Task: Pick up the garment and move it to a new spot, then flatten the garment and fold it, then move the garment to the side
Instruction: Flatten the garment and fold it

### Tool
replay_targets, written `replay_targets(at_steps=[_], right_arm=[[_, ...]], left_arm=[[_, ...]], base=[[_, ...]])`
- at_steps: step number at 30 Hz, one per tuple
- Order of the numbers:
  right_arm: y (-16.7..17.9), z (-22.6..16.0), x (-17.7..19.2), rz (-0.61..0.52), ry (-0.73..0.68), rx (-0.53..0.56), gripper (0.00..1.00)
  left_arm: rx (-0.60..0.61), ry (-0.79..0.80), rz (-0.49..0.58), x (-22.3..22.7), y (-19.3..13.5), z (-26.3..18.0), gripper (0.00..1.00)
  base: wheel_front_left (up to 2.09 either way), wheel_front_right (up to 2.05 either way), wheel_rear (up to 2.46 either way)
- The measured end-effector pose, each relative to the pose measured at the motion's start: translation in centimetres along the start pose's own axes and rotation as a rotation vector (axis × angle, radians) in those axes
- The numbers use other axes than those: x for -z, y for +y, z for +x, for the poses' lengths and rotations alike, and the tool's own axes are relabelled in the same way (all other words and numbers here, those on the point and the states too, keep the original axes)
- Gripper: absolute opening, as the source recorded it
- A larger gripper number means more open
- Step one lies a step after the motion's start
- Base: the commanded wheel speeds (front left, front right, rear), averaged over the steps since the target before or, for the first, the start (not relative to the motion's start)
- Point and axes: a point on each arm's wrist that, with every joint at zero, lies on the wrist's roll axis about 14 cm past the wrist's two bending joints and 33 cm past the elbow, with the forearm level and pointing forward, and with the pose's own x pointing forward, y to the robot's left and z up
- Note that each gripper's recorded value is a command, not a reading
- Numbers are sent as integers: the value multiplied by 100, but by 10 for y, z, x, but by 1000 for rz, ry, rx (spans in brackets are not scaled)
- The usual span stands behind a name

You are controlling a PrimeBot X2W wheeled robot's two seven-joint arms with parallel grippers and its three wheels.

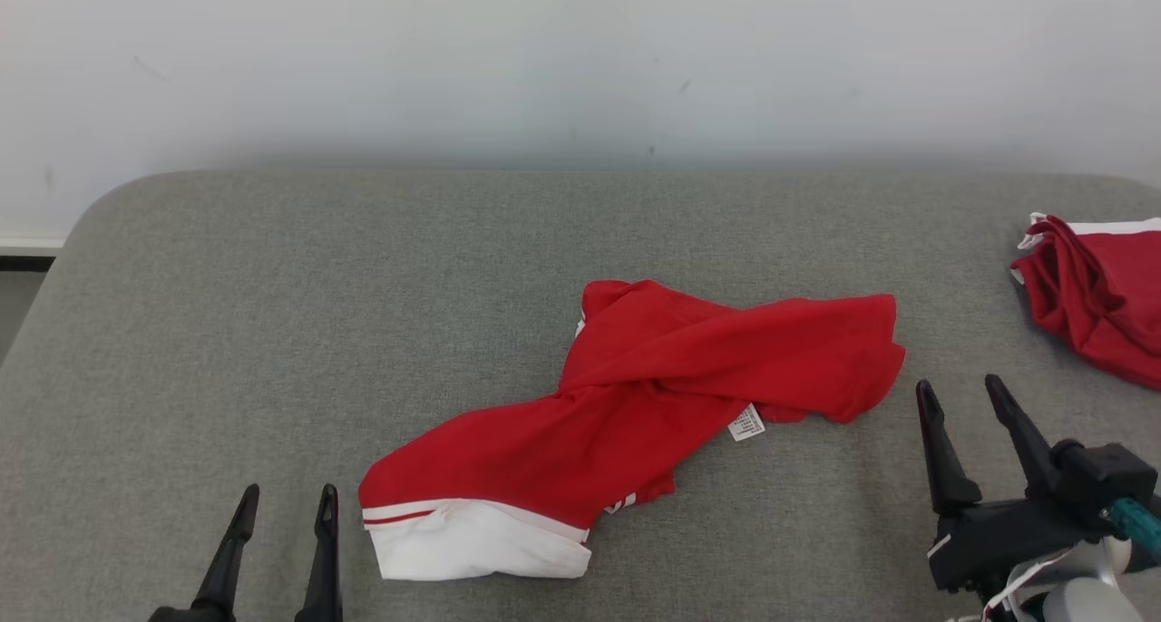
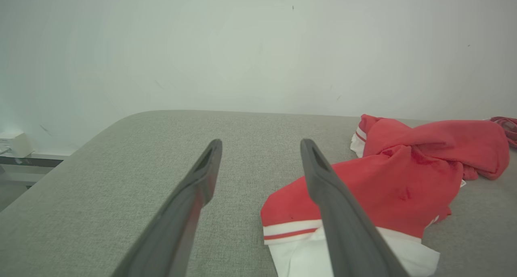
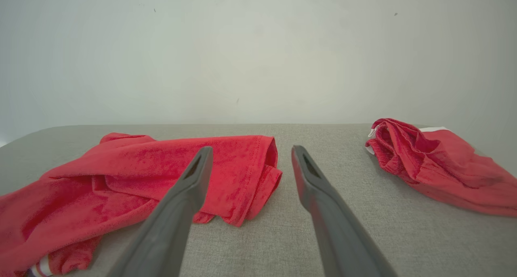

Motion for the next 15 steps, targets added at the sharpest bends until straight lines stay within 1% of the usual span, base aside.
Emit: replay_targets(at_steps=[7, 15], right_arm=[[-6, 35, 10, -45, 72, -30, 100], [-4, 70, 41, -53, 192, -60, 100]], left_arm=[[-22, 11, -5, 4, 6, 3, 100], [-56, 34, -17, 11, 15, 6, 100]], base=[[0, 0, 0], [0, 0, 0]])
